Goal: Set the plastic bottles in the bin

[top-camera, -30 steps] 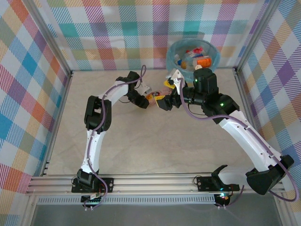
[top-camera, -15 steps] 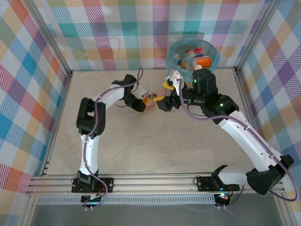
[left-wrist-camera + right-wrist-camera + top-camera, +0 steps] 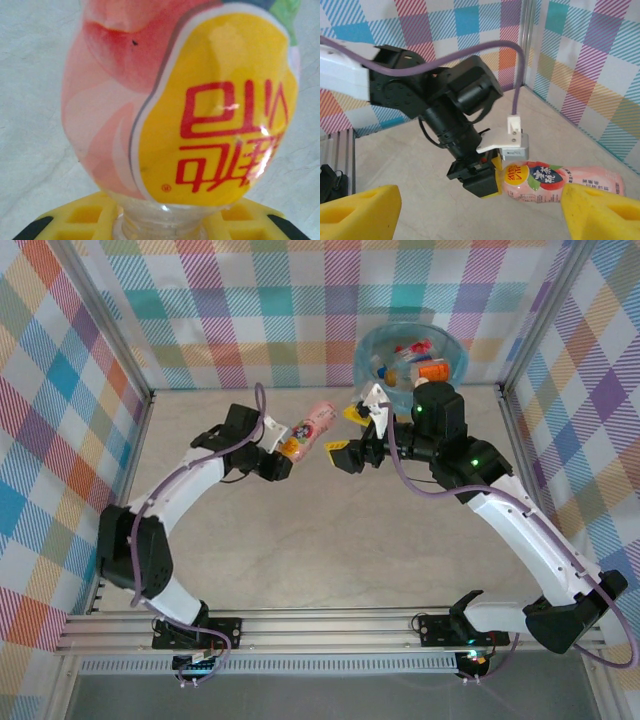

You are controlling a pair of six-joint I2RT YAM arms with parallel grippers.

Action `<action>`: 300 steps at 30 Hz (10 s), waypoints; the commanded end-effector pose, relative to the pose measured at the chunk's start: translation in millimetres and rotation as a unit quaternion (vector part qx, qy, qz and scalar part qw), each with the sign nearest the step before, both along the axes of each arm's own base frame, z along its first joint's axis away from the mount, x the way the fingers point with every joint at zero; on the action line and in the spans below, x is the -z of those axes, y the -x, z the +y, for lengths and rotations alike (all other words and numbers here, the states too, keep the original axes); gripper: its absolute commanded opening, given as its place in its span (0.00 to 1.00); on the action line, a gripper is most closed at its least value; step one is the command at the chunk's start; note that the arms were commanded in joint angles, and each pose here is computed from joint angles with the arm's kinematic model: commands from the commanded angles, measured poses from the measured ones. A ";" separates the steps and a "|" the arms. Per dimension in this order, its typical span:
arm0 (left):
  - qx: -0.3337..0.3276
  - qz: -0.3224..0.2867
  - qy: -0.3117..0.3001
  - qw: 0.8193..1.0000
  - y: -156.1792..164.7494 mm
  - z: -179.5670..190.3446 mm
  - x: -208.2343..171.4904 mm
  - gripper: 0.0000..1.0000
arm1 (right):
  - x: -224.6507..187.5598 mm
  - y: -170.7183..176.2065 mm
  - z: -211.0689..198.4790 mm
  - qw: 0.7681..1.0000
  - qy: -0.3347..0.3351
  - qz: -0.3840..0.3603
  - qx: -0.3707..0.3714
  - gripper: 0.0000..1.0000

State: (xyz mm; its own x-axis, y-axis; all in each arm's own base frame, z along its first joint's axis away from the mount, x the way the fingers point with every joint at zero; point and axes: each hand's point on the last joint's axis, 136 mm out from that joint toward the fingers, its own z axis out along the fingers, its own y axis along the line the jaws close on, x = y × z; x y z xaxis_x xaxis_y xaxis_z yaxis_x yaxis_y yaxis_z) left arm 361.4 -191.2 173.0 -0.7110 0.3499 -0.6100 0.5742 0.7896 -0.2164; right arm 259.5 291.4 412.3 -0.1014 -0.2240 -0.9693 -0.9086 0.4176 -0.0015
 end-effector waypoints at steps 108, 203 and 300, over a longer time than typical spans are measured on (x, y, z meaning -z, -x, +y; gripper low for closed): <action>-0.070 -0.374 0.057 0.923 121.2 69.4 -221.6 0.96 | -156.4 -134.0 -34.8 0.939 -0.092 -0.134 0.303 0.61; -0.244 -0.290 -0.026 0.925 75.0 117.3 -145.5 1.00 | -10.3 -265.4 -165.8 0.851 -0.007 0.081 0.518 0.82; -0.217 -0.212 -0.063 0.951 61.4 106.3 -85.0 1.00 | 318.8 -359.3 -119.4 0.847 0.190 0.272 0.415 0.76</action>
State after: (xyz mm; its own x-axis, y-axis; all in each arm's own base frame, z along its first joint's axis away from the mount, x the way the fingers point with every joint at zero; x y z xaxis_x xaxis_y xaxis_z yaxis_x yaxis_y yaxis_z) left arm 302.1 -86.4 260.5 -0.5006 0.1755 -0.8477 0.2016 0.9759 0.0831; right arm 677.6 127.1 328.1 -0.2274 -0.0954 -0.9691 -0.0929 0.9928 -0.0759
